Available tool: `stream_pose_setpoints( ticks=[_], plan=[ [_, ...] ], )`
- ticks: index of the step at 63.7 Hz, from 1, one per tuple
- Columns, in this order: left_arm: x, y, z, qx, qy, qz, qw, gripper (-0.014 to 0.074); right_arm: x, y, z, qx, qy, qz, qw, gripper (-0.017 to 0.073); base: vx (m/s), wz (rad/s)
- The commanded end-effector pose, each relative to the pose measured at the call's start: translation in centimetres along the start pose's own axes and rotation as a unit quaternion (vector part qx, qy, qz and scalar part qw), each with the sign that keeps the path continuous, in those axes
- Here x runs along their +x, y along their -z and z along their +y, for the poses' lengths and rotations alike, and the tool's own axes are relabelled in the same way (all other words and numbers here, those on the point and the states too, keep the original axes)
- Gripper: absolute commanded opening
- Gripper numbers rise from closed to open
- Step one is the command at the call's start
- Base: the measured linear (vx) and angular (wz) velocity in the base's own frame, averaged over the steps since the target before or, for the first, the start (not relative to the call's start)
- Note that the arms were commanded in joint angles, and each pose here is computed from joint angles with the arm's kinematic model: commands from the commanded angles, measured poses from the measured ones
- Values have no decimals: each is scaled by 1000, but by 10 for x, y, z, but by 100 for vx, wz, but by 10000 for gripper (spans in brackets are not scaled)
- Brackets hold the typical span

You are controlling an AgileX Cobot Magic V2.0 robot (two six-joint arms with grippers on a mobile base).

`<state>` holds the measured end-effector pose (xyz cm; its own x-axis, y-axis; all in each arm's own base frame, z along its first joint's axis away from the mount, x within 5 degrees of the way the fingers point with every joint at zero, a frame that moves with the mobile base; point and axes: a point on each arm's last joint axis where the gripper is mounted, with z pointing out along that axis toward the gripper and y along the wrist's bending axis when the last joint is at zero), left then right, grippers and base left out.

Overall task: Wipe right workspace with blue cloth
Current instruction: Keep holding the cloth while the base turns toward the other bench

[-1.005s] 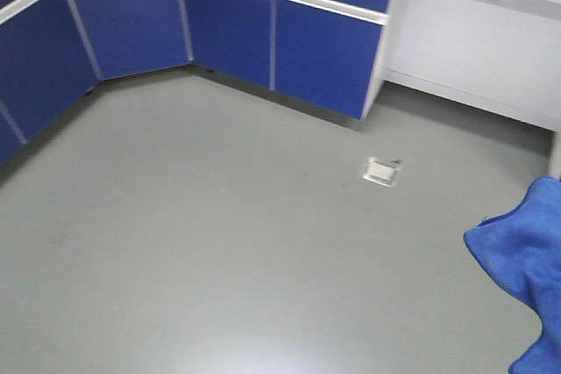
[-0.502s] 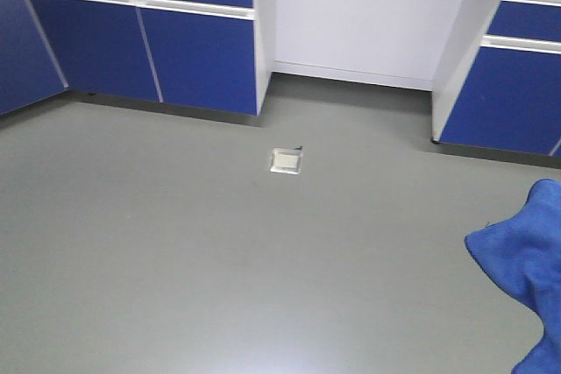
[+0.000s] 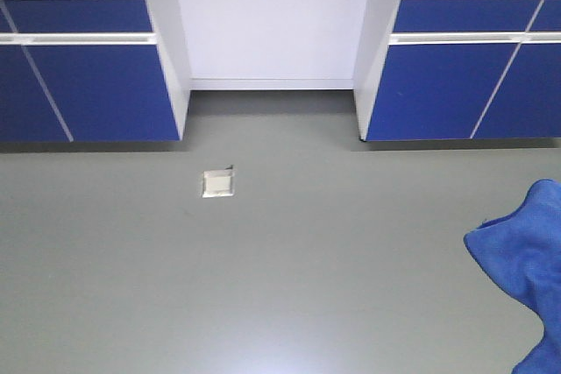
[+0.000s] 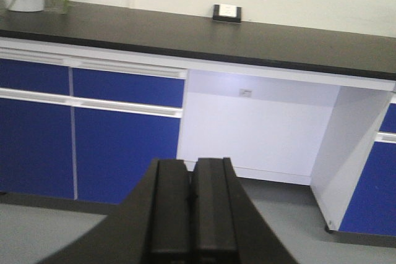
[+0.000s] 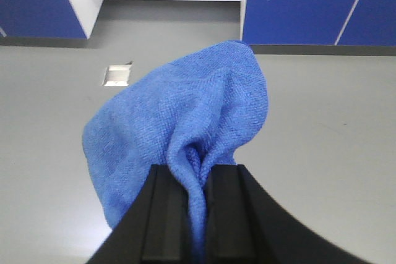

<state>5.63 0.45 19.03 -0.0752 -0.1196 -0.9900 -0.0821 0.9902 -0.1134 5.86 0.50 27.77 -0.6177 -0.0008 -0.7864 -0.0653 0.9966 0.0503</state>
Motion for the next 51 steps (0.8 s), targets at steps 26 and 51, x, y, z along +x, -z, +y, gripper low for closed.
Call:
stream_pose_setpoints(
  ticks=[26, 51],
  plan=[
    [2, -1, -1, 9, 4, -33, 999, -6, -13, 5, 1, -3, 2, -43, 999, 42, 32, -16],
    [2, -1, -1, 9, 4, -33, 999, -6, -11, 5, 0, -1, 2, -33, 999, 42, 40, 10]
  ],
)
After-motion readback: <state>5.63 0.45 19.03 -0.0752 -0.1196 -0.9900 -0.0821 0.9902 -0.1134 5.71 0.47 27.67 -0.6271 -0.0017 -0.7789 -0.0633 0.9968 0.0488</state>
